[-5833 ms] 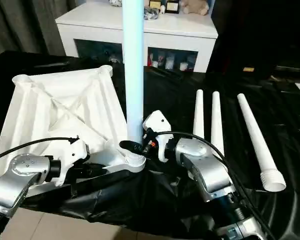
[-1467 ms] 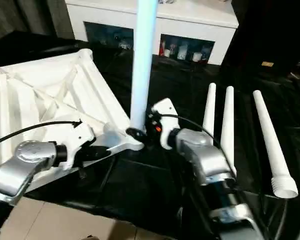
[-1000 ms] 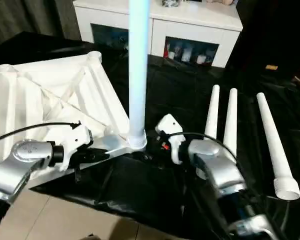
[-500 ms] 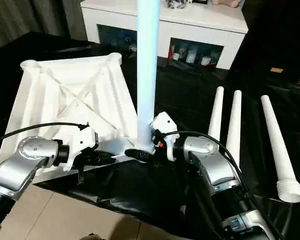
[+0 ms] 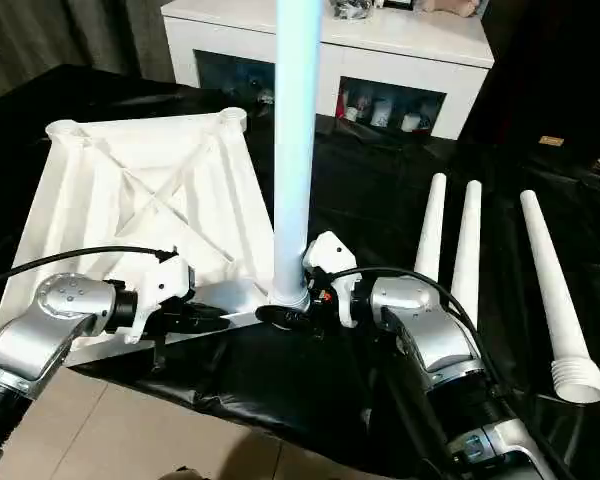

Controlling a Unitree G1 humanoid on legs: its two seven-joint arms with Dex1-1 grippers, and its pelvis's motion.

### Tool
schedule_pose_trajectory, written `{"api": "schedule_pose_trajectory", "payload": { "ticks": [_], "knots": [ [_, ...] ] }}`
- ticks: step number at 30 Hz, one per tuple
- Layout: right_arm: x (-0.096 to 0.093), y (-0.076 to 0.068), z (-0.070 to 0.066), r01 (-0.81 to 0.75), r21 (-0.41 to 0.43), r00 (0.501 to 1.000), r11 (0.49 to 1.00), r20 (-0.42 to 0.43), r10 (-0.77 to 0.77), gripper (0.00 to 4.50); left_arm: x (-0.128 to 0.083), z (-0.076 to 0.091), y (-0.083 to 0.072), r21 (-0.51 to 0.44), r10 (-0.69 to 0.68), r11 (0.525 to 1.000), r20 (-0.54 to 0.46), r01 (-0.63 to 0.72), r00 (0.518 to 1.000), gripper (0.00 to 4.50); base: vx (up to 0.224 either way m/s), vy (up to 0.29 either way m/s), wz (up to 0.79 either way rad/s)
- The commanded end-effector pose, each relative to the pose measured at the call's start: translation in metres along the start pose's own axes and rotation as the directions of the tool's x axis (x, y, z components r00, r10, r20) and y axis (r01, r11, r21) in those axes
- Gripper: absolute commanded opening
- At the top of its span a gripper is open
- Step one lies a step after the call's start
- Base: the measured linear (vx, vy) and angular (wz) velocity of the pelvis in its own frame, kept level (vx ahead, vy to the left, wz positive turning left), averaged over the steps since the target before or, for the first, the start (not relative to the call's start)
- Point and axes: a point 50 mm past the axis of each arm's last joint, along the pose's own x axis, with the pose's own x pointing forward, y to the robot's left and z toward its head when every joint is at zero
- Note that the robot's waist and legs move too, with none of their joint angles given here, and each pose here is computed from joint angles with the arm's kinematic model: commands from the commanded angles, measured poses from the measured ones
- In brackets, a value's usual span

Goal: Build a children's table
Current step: Rotate leg to tighten

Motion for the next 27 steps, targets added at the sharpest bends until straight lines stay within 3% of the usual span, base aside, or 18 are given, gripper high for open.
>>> {"api": "schedule_pose_trajectory", "payload": {
  "ticks": [1,2,10,13,17,19,20,21,22,27],
  "knots": [
    [-0.002,-0.001,-0.004,0.009,0.012,1.0,1.0,0.008,-0.009,3.65,-0.003,0.021,0.005,0.101,-0.009,0.995,0.057,0.003,0.998,0.0,0.0,0.0,0.0],
    [-0.002,-0.001,-0.005,0.011,0.017,1.0,1.0,0.01,-0.012,3.41,-0.003,0.021,0.006,0.1,-0.009,0.995,0.056,0.003,0.998,0.0,0.0,0.0,0.0],
    [0.004,0.004,-0.012,0.015,0.07,1.0,0.997,0.019,-0.016,2.84,-0.004,0.016,0.005,0.091,-0.015,0.996,0.035,0.011,0.999,0.0,0.0,0.0,0.0],
    [0.008,0.003,-0.029,0.113,0.122,0.993,0.986,-0.028,-0.11,2.74,-0.002,0.004,0.005,0.049,0.008,0.999,-0.014,-0.007,1.0,0.0,0.0,0.0,0.0],
    [0.015,-0.001,-0.039,0.246,0.171,0.969,0.954,-0.063,-0.238,2.71,0.002,-0.005,0.011,-0.013,0.082,0.996,-0.044,-0.083,0.996,0.0,0.0,0.0,0.0],
    [0.021,-0.005,-0.04,0.343,0.203,0.939,0.917,-0.085,-0.332,2.7,0.008,-0.004,0.016,-0.067,0.143,0.987,-0.019,-0.144,0.99,0.0,0.0,0.0,0.0],
    [0.029,-0.011,-0.041,0.454,0.244,0.891,0.857,-0.118,-0.439,2.7,0.016,0.0,0.021,-0.124,0.209,0.971,0.006,-0.207,0.978,0.0,0.0,0.0,0.0],
    [0.029,-0.011,-0.041,0.454,0.244,0.891,0.857,-0.118,-0.439,2.7,0.016,0.0,0.021,-0.124,0.209,0.971,0.006,-0.207,0.978,0.0,0.0,0.0,0.0],
    [0.034,-0.014,-0.04,0.517,0.278,0.856,0.81,-0.134,-0.5,2.69,0.021,0.004,0.024,-0.158,0.25,0.957,0.015,-0.245,0.968,0.0,0.0,0.0,0.0],
    [0.059,-0.019,-0.038,0.714,0.345,0.695,0.609,-0.247,-0.675,2.69,0.054,0.019,0.038,-0.345,0.465,0.826,-0.031,-0.446,0.885,0.0,0.0,0.0,0.0]
  ]
}}
